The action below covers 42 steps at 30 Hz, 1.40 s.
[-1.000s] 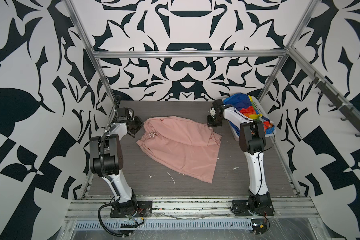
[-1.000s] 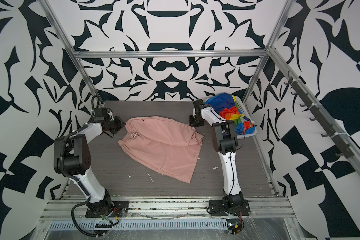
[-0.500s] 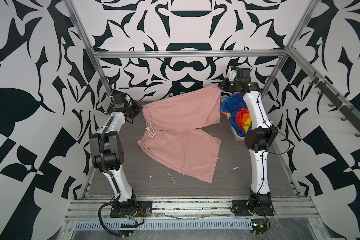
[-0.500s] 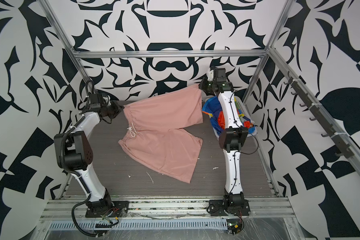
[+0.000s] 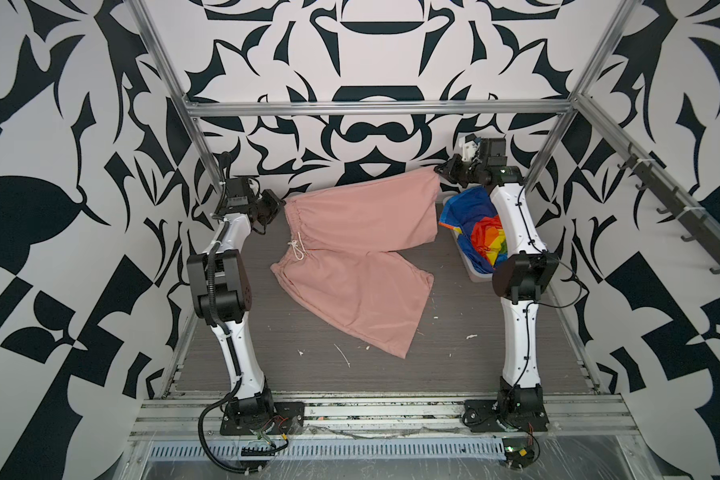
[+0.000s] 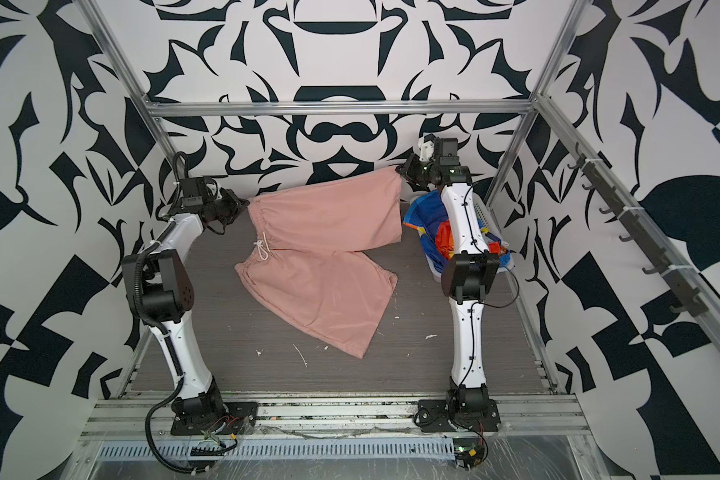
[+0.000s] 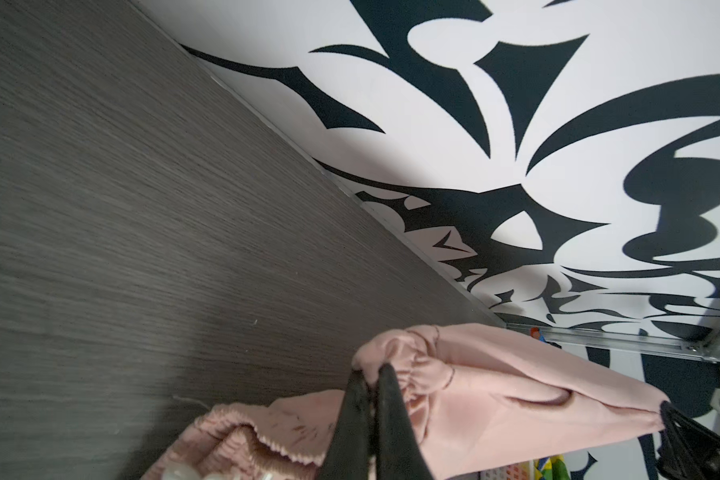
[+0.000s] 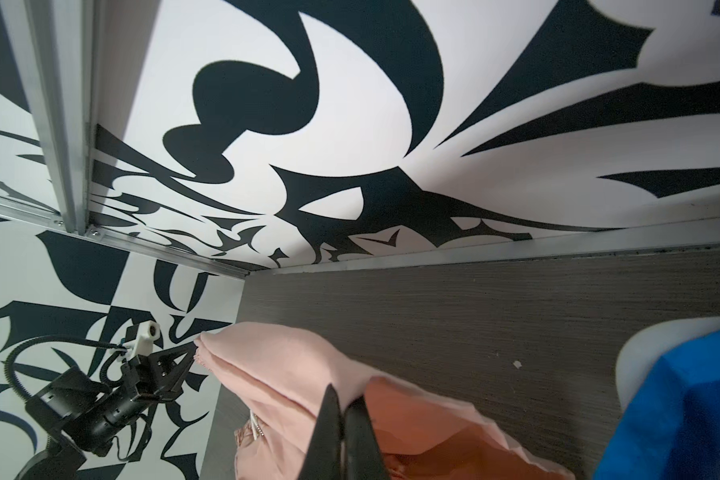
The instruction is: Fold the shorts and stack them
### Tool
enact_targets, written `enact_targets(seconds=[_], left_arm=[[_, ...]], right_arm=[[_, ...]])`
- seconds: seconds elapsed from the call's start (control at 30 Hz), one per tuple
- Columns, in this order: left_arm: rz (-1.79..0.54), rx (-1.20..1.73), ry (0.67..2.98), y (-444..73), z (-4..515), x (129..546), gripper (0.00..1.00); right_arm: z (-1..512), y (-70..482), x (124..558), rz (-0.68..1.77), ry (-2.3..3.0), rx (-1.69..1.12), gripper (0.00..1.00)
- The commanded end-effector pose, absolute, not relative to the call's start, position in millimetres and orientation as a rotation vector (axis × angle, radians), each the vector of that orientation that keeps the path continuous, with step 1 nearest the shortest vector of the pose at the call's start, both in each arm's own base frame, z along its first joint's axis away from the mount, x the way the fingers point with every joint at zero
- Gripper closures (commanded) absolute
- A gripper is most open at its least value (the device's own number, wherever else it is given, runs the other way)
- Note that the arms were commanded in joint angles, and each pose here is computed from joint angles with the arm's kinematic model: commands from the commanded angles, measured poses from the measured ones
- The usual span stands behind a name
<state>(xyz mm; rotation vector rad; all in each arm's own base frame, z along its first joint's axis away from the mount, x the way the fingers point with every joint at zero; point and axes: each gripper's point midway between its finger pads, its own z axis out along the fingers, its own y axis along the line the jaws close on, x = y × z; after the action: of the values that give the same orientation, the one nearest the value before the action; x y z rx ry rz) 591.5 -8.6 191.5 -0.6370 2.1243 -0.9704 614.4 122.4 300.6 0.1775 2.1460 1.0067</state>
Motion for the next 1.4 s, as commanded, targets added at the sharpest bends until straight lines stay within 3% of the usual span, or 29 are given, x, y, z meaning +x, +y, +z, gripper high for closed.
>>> enact_targets(seconds=[0.0,0.23,0.43,0.67,0.87,1.07,1.2,1.37], left_arm=[[-1.013,-0.696,2.044,18,198,586,1.00],[-1.039,-0.728,2.054,21,192,546,1.00],[-1.016,-0.855,2.128,16,143,502,1.00],[-0.961,-0.977,2.199,16,96,468,1.00],[-0.963,-0.920,2.294,-12,82,449,1.00],[-0.966,-0.837,2.390,-56,67,429,1.00],[-0.973,-0.719,2.421,-86,75,433,1.00],[-0.942,-0.628,2.425,-91,105,453,1.00]], right_arm=[[352,126,574,1.033,2.074,0.087,1.00],[308,161,464,1.052,2.184,0.033,1.00],[182,193,363,0.979,2.466,0.009,1.00],[71,207,298,1.003,2.650,0.132,1.00],[30,184,304,0.743,2.807,0.133,1.00],[23,153,358,0.518,2.860,0.141,1.00],[41,153,401,0.518,2.819,0.150,1.00],[109,163,431,0.557,2.712,0.091,1.00]])
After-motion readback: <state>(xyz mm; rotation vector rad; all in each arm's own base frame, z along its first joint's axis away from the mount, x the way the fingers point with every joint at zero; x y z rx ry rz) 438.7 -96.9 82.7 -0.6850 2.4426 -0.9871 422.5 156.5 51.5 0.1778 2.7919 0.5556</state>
